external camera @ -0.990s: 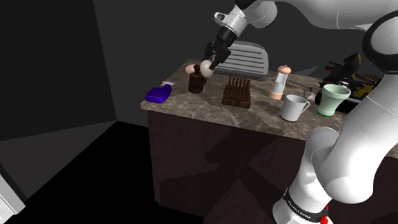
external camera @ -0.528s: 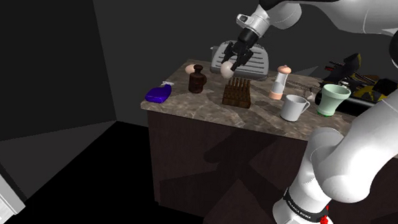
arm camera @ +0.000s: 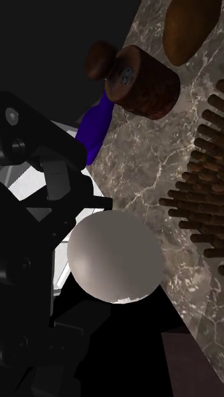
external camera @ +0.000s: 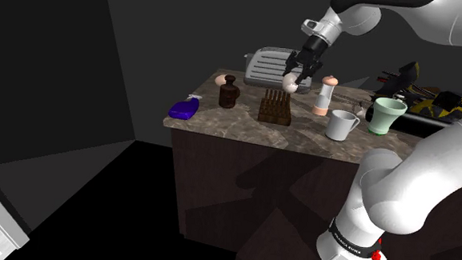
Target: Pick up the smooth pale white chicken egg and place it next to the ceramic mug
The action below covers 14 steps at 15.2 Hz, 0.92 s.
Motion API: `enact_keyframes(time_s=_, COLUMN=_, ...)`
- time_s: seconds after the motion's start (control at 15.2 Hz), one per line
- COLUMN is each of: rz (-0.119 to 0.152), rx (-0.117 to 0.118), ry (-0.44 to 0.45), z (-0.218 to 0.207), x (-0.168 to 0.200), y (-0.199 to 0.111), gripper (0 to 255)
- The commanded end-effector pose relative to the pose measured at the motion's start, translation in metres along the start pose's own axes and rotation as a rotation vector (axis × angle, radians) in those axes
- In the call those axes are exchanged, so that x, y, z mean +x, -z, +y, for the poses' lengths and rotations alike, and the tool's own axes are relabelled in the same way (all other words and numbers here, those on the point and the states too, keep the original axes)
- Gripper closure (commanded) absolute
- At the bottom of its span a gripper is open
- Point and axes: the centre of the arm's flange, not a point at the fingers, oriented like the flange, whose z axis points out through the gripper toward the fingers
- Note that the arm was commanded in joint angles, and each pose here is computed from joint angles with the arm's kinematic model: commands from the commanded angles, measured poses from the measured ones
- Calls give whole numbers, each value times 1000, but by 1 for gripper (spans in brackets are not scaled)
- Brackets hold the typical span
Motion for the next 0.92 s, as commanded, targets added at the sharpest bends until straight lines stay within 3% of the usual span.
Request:
enact_keyframes(time_s=0.0, rz=0, rx=1, ry=1, z=-14, x=-20, y=12, gripper=255)
enact_keyframes(time_s=0.86, rz=0, rx=1, ry=1, z=-85, x=-150, y=99, gripper=255)
